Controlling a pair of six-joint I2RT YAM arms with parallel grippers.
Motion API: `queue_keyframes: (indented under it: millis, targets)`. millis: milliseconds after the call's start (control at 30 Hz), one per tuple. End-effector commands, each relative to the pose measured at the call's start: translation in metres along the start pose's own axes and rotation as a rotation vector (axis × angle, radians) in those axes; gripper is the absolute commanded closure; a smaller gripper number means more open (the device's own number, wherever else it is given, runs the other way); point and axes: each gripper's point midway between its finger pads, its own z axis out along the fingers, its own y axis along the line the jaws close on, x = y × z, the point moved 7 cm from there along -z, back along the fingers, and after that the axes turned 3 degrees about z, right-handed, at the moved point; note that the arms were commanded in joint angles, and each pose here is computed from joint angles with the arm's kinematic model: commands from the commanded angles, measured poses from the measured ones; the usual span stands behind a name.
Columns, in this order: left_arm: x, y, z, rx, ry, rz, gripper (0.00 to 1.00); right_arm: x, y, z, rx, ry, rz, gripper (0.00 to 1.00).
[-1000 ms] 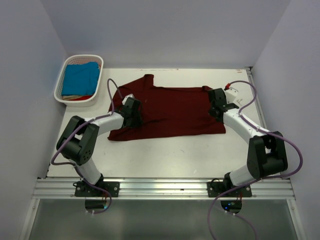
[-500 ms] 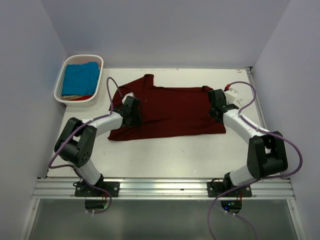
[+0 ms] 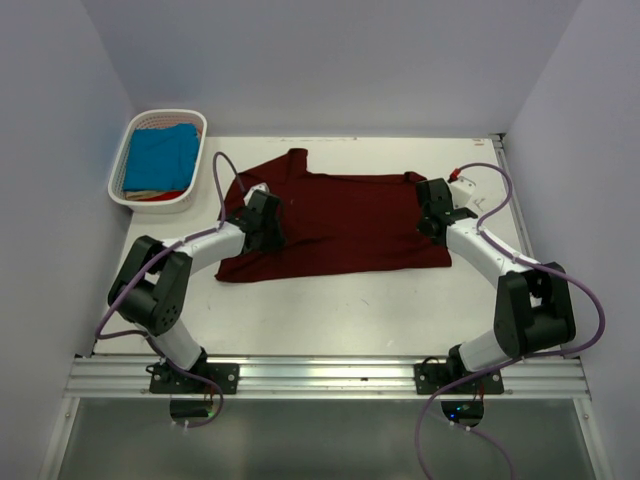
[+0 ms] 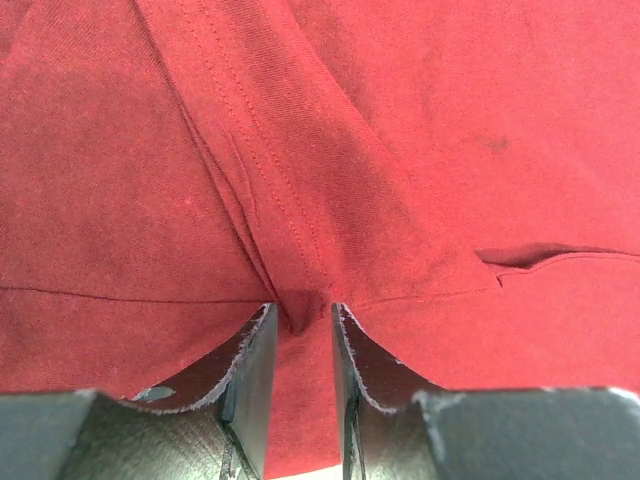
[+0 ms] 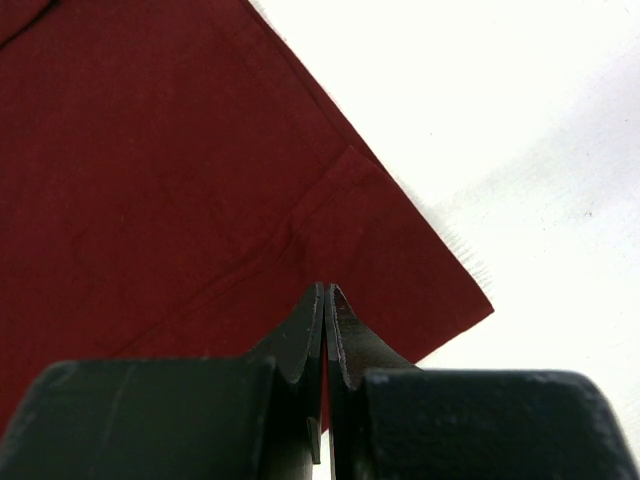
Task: Fold and stack the t-shirts
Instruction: Fold the flattened tshirt in 1/3 of the way
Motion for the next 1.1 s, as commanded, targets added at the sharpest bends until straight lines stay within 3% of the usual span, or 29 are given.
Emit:
queue_keyframes:
  millis: [0, 100, 300, 500, 633, 733, 1067]
  targets:
    - [-0.0124, -0.0018, 0.001, -0.01, -0.037, 0.007, 0.68, -0.0086, -0.0039, -0.0063, 0.004, -0.04, 0.005, 1.0]
    - [-0.0127, -0.0013, 0.0009, -0.013, -0.041, 0.007, 0.71, -0.0074, -0.0045, -0.0056, 0.008, -0.039, 0.006, 1.0]
    - [-0.0136, -0.0011, 0.0018, -0.016, -0.047, 0.014, 1.0, -0.0069, -0.0049, -0.005, 0.008, -0.038, 0.008, 1.0]
    - [-0.0133, -0.0013, 0.0017, -0.016, -0.041, 0.012, 1.0, -0.006, -0.0054, -0.0053, 0.007, -0.038, 0.006, 1.0]
    - [-0.0116, 0.0005, -0.0016, -0.029, -0.032, -0.001, 0.81, -0.004, -0.006, -0.0039, 0.01, -0.035, 0.005, 1.0]
    - [-0.0124, 0.0006, -0.0041, -0.023, -0.043, -0.005, 0.73, -0.0026, -0.0055, -0.0027, 0.008, -0.03, 0.006, 1.0]
    - [-0.0105, -0.0021, 0.0047, -0.001, -0.034, 0.011, 0.77, -0.0033, -0.0059, -0.0033, 0.01, -0.033, 0.007, 1.0]
